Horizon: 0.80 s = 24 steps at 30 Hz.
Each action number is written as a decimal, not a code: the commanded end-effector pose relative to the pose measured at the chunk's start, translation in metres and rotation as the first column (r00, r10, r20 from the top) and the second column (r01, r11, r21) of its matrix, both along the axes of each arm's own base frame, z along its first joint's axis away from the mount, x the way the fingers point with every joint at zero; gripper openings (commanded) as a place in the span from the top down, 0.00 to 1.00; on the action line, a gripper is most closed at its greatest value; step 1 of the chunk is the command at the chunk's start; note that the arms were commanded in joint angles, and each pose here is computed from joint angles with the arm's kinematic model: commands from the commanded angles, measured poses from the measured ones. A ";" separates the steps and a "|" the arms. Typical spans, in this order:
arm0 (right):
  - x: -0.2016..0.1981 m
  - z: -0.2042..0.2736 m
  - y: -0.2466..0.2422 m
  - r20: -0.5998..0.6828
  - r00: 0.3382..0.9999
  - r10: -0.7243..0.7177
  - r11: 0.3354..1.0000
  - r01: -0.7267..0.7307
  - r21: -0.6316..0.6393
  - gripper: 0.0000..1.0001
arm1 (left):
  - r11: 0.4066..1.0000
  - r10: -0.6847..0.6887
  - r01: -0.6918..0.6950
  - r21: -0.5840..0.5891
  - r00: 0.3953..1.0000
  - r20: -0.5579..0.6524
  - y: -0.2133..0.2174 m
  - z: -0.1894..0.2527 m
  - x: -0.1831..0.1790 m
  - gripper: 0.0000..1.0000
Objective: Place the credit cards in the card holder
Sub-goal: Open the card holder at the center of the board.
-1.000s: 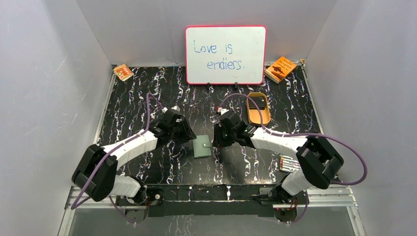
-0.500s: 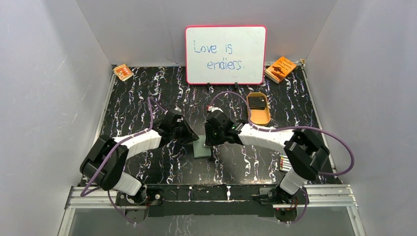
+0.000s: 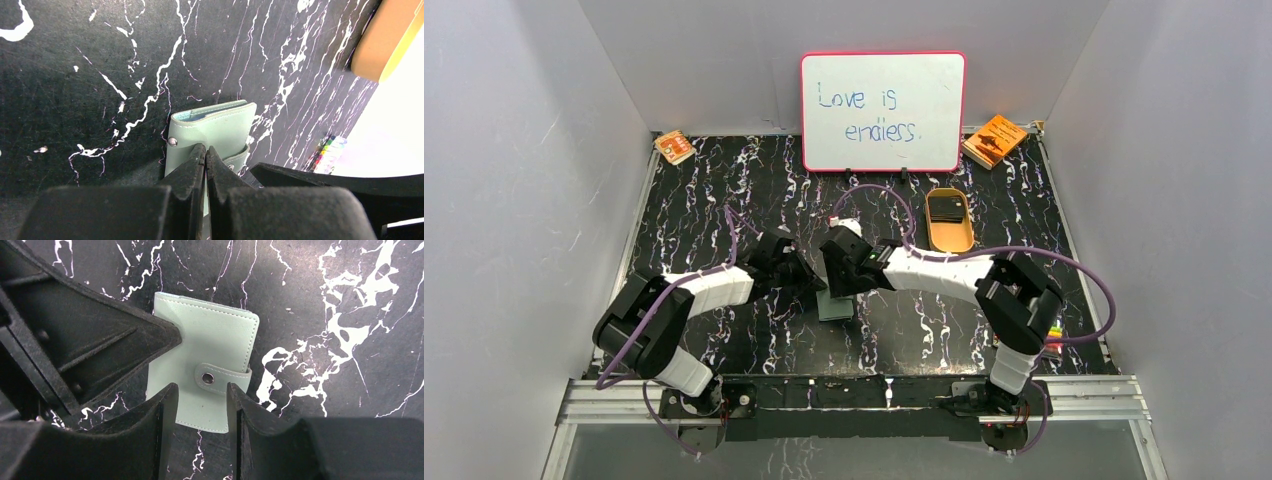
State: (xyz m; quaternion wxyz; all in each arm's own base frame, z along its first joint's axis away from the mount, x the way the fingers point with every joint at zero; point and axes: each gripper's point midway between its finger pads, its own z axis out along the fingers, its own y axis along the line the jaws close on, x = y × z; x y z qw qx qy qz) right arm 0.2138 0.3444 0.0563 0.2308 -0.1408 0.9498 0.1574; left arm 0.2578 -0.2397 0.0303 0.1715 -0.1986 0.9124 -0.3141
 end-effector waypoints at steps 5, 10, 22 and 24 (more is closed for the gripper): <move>0.009 0.000 0.003 0.044 0.999 -0.020 0.997 0.023 -0.077 0.50 | 1.000 0.023 -0.023 0.016 0.999 -0.029 0.010 -0.014 -0.007 1.00; 0.011 -0.003 0.002 0.069 0.998 -0.013 0.990 0.022 -0.140 0.47 | 1.000 0.021 -0.020 0.015 0.999 -0.033 0.011 -0.015 -0.010 1.00; 0.014 -0.018 -0.006 0.096 0.995 -0.007 0.965 0.032 -0.262 0.46 | 1.000 0.020 -0.020 0.007 0.999 -0.042 0.011 -0.018 -0.014 1.00; 0.014 -0.018 -0.008 0.103 0.995 -0.006 0.960 0.034 -0.276 0.47 | 1.000 0.020 -0.019 0.007 0.999 -0.043 0.012 -0.018 -0.014 1.00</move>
